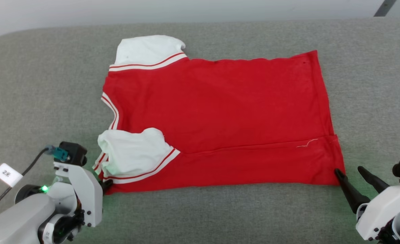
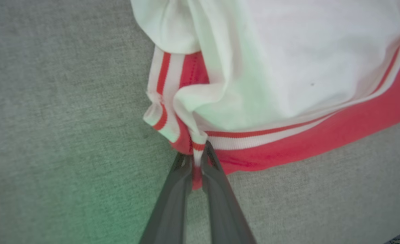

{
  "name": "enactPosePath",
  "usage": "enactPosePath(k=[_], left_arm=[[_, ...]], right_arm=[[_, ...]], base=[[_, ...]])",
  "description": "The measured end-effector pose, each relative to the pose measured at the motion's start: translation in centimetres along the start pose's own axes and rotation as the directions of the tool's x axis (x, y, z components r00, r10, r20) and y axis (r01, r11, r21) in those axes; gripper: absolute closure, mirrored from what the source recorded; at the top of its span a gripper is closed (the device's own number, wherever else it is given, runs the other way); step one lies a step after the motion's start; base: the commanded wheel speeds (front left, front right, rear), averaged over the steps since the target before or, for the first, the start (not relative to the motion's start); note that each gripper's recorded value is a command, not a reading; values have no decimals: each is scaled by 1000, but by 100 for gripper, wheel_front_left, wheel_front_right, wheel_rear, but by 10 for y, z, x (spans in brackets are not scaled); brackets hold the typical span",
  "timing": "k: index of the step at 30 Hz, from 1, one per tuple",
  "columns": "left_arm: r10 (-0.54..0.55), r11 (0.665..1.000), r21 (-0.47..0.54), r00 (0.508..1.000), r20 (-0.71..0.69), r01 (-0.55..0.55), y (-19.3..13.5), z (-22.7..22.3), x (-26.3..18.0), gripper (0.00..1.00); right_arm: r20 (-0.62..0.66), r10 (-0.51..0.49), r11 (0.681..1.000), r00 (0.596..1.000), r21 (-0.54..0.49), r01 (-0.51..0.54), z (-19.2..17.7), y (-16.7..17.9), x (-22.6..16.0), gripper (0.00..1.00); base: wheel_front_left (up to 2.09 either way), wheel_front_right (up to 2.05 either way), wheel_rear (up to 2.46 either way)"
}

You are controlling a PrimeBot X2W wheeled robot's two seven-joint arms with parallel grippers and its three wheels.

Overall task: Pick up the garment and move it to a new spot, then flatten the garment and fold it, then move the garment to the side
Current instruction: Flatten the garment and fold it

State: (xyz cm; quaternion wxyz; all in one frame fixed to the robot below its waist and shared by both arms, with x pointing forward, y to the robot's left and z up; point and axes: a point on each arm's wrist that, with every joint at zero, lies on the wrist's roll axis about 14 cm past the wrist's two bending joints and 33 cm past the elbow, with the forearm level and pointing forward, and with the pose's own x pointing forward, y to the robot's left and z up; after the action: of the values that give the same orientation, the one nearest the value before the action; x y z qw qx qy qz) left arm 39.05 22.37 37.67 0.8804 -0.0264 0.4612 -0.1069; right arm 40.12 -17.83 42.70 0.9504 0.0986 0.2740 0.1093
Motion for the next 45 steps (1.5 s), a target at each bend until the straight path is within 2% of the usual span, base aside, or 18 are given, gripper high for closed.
enactPosePath(k=[11,13,17,23,33,45], left_arm=[[-2,1000,-10,1000,8,3,-1,-2,-1,100],[-3,1000,-10,1000,8,3,-1,-2,-1,100],[-4,1000,-10,1000,8,5,-1,-1,-2,100],[-6,1000,-9,1000,13,6,-2,1,-6,100],[2,1000,-5,1000,-13,-2,-6,-4,-25,100],[10,1000,-8,998,-61,-11,-11,-14,-40,100]], right_arm=[[-218,11,1000,976,1,-11,-32,2,26,0],[-244,14,1000,970,-3,-15,-34,3,28,100],[-290,19,999,957,-21,-27,-35,4,30,100],[-292,25,999,956,-29,-35,-27,5,27,100],[-302,20,998,953,-44,-35,-20,1,8,100],[-361,10,999,932,-42,-27,-27,-2,-14,100]], base=[[0,0,0],[0,0,0],[0,0,0],[0,0,0],[0,0,0],[0,0,0]])
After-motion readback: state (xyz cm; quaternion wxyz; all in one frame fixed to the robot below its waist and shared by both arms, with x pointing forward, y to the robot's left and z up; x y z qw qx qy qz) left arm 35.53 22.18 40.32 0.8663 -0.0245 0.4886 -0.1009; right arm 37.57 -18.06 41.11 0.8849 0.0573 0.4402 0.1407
